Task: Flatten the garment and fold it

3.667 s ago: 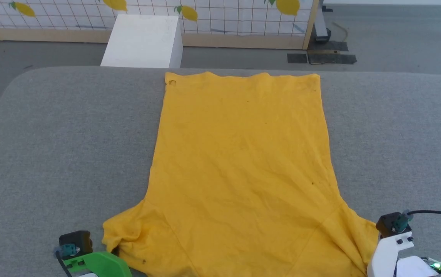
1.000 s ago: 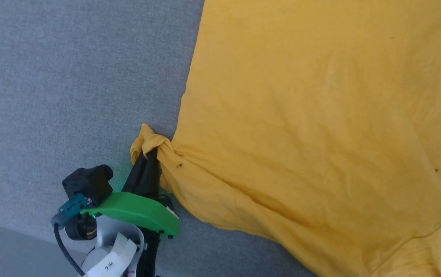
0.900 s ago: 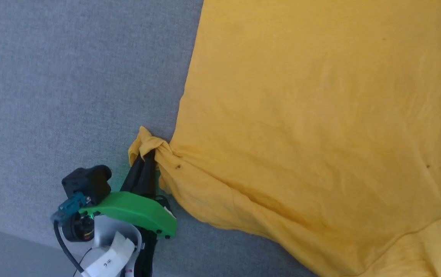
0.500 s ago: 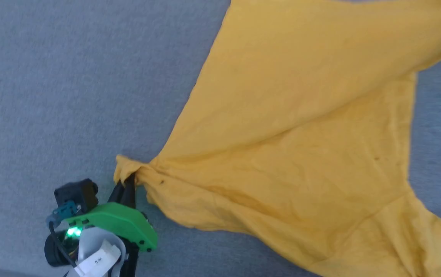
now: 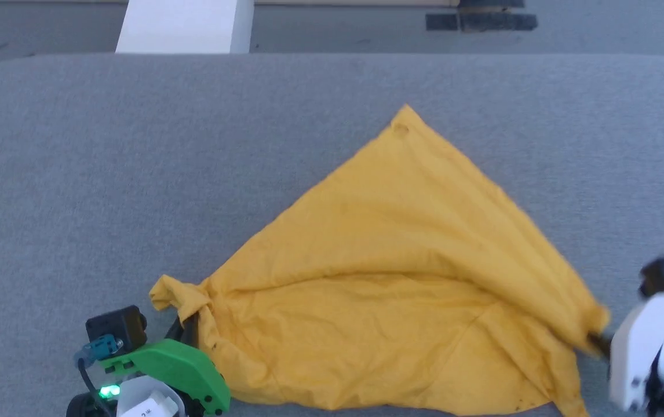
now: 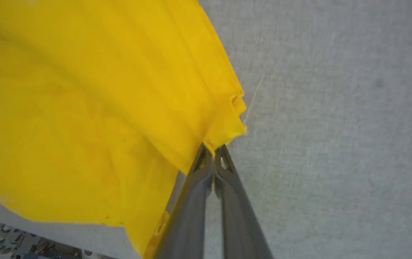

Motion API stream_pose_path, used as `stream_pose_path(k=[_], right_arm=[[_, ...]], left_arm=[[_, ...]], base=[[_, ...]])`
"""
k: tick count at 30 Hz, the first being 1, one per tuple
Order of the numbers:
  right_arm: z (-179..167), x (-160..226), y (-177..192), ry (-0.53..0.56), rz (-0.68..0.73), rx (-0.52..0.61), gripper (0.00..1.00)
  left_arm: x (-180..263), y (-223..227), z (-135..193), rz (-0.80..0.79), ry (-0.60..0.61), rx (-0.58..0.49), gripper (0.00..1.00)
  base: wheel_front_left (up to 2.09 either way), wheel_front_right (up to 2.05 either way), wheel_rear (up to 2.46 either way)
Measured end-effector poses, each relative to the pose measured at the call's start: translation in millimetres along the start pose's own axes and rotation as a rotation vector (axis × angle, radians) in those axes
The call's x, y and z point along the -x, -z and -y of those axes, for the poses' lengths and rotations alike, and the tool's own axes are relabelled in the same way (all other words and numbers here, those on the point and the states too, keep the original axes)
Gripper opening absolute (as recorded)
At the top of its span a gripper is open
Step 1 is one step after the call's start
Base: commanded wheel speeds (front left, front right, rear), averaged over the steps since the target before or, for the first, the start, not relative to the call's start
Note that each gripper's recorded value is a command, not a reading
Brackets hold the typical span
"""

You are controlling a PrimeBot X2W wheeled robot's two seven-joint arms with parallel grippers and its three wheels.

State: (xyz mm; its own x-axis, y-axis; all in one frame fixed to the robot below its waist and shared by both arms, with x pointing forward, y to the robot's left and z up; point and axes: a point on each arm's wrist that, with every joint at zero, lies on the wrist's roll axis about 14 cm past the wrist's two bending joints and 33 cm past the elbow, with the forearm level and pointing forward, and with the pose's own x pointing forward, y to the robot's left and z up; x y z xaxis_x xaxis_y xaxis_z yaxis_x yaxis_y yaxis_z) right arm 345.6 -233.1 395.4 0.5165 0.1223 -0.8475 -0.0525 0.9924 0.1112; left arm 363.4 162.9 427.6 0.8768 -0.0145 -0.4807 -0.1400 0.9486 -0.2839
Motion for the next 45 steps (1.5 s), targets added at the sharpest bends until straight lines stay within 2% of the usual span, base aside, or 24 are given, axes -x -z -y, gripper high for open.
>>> stream_pose_path(k=[2,6,9,10,11,15,19,22,25,31,34,39,45], right_arm=[[-11.1,3.8,37.7,-0.031,-0.054,-0.069,0.0],[-29.9,10.0,86.1,-0.072,-0.134,-0.145,0.0],[-34.8,14.3,84.8,-0.085,-0.076,-0.192,0.0],[-34.8,15.7,79.3,-0.087,-0.037,-0.211,0.47],[-34.1,18.7,69.4,-0.087,0.023,-0.223,1.0],[-10.3,42.5,15.5,-0.031,0.312,-0.248,1.0],[-12.0,78.5,-54.3,-0.074,0.641,-0.255,1.0],[-18.7,94.1,-85.4,-0.102,0.771,-0.207,1.0],[-27.3,94.6,-106.6,-0.133,0.82,-0.175,1.0],[-53.9,78.5,-161.2,-0.174,0.846,-0.057,1.0],[-65.0,57.8,-182.9,-0.156,0.788,0.039,1.0],[-89.2,6.7,-199.3,-0.123,0.557,0.23,1.0],[-95.1,-48.4,-199.3,-0.04,0.265,0.38,1.0]], left_arm=[[2.0,-1.1,7.5,0.003,0.024,-0.005,0.0],[7.5,0.2,14.3,0.002,0.046,-0.013,0.0],[11.5,-1.0,16.5,0.008,0.055,-0.011,0.0],[12.5,-1.0,16.7,0.01,0.055,-0.012,0.0],[13.7,-1.0,16.8,0.011,0.056,-0.013,0.0],[18.8,-2.2,16.7,0.018,0.058,-0.016,0.0],[23.4,-2.7,15.7,0.021,0.055,-0.021,0.0],[24.1,-4.9,16.7,0.027,0.057,-0.021,0.0],[23.7,-4.8,17.2,0.025,0.058,-0.018,0.0],[19.3,0.7,13.3,0.004,0.043,-0.008,0.0],[14.2,2.0,12.2,-0.005,0.035,0.001,0.0],[4.5,5.9,9.5,-0.017,0.022,0.023,0.0],[-4.2,9.2,-1.6,-0.02,-0.019,0.05,0.0]], base=[[0.0,0.0,0.0],[0.0,0.0,0.0],[0.0,0.0,0.0],[0.0,0.0,0.0],[0.0,0.0,0.0],[0.0,0.0,0.0],[0.0,0.0,0.0],[0.0,0.0,0.0],[0.0,0.0,0.0],[0.0,0.0,0.0],[0.0,0.0,0.0],[0.0,0.0,0.0],[0.0,0.0,0.0]])
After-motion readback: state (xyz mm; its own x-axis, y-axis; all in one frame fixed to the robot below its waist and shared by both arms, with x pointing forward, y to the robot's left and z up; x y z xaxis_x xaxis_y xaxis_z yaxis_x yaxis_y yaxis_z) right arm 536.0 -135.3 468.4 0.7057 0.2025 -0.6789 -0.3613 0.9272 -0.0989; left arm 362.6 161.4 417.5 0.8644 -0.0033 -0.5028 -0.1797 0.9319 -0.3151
